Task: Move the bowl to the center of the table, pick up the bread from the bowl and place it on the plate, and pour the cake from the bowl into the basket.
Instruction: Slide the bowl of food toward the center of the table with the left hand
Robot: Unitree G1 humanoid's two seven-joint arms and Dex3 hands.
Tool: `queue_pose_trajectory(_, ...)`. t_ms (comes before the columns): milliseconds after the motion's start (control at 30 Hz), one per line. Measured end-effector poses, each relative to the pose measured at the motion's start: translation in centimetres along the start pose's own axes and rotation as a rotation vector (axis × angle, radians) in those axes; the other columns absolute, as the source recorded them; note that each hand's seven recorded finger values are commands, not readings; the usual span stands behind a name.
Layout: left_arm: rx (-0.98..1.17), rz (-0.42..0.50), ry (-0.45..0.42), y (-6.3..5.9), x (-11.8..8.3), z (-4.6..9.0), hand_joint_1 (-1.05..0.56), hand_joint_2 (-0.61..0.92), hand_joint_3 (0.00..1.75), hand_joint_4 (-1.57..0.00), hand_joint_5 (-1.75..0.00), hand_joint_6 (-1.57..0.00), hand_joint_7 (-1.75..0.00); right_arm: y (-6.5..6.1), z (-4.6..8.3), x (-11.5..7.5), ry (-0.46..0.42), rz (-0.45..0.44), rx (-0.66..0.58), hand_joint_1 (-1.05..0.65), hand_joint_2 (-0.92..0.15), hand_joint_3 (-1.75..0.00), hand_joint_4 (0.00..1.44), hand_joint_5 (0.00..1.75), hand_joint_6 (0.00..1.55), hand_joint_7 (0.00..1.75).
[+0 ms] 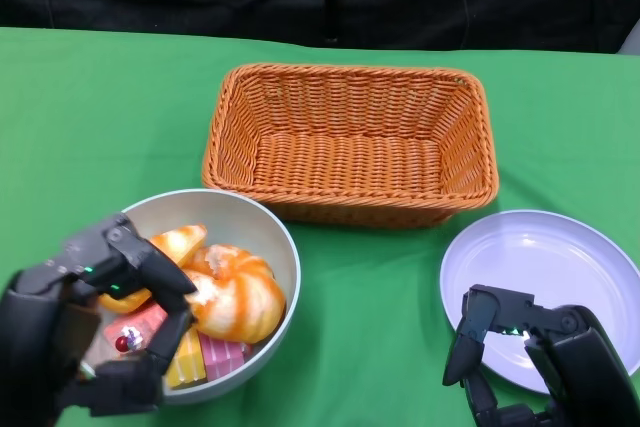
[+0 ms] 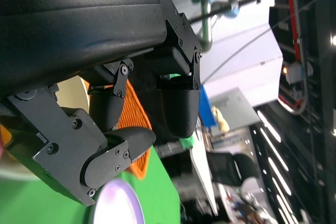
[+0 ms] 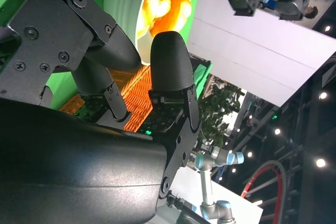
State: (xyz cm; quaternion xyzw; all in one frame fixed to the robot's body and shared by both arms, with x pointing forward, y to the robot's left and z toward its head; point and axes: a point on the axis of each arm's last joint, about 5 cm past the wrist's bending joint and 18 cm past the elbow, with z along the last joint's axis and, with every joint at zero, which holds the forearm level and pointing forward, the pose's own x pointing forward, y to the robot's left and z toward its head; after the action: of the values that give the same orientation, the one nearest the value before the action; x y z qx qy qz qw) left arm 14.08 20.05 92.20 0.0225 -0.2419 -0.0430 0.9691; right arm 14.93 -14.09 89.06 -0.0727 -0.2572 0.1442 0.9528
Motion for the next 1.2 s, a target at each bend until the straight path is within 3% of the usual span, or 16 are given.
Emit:
queue_pose_trajectory(133, 0.102, 0.061, -0.03, 1.0, 0.3, -0.1, -0.31, 0.62, 0.73, -0.67, -0.94, -0.66, -0.49, -0.2, 0.0, 0.1, 0.013, -0.008, 0.01, -0.06, -0.22, -1.68, 0.9, 1.7, 0.84, 1.48)
queue_pose_trajectory(200, 0.164, 0.089, -0.035, 1.4, 0.4, -0.2, -0.42, 0.72, 0.54, -0.51, -0.84, -0.64, -0.3, -0.2, 0.0, 0.1, 0.013, -0.003, 0.011, -0.06, -0.22, -1.68, 0.9, 1.7, 0.84, 1.47)
queue_pose_trajectory(333, 0.271, 0.136, -0.015, 2.3, 0.5, -0.3, -0.52, 0.89, 0.32, -0.27, -0.8, -0.53, -0.12, -0.2, 0.0, 0.1, 0.014, -0.001, 0.01, -0.06, -0.21, -1.69, 0.9, 1.69, 0.84, 1.47)
queue_pose_trajectory(533, 0.399, 0.17, 0.125, 3.4, 0.6, -0.2, -0.58, 0.92, 0.35, -0.02, -0.74, -0.42, -0.03, -0.2, 0.0, 0.0, 0.016, 0.003, 0.006, -0.05, -0.21, -1.7, 0.9, 1.7, 0.84, 1.46)
queue_pose_trajectory(867, 0.491, 0.161, 0.337, 3.9, 1.6, -1.1, -0.55, 0.92, 0.38, 0.0, -0.45, -0.28, 0.0, -0.1, -0.1, 0.0, 0.024, 0.018, -0.016, -0.05, -0.18, -1.72, 0.92, 1.7, 0.86, 1.44)
queue_pose_trajectory(1033, 0.471, 0.133, 0.494, 4.0, 2.2, -1.8, -0.59, 0.92, 0.41, 0.0, -0.45, -0.25, 0.0, 0.0, -0.1, 0.0, 0.025, 0.018, -0.02, -0.06, -0.19, -1.71, 0.92, 1.69, 0.86, 1.42)
queue_pose_trajectory(1200, 0.408, 0.08, 0.664, 4.4, 3.1, -2.8, -0.63, 0.92, 0.42, 0.0, -0.29, -0.17, 0.0, 0.1, -0.1, -0.1, 0.028, 0.017, -0.016, -0.06, -0.19, -1.72, 0.92, 1.7, 0.86, 1.42)
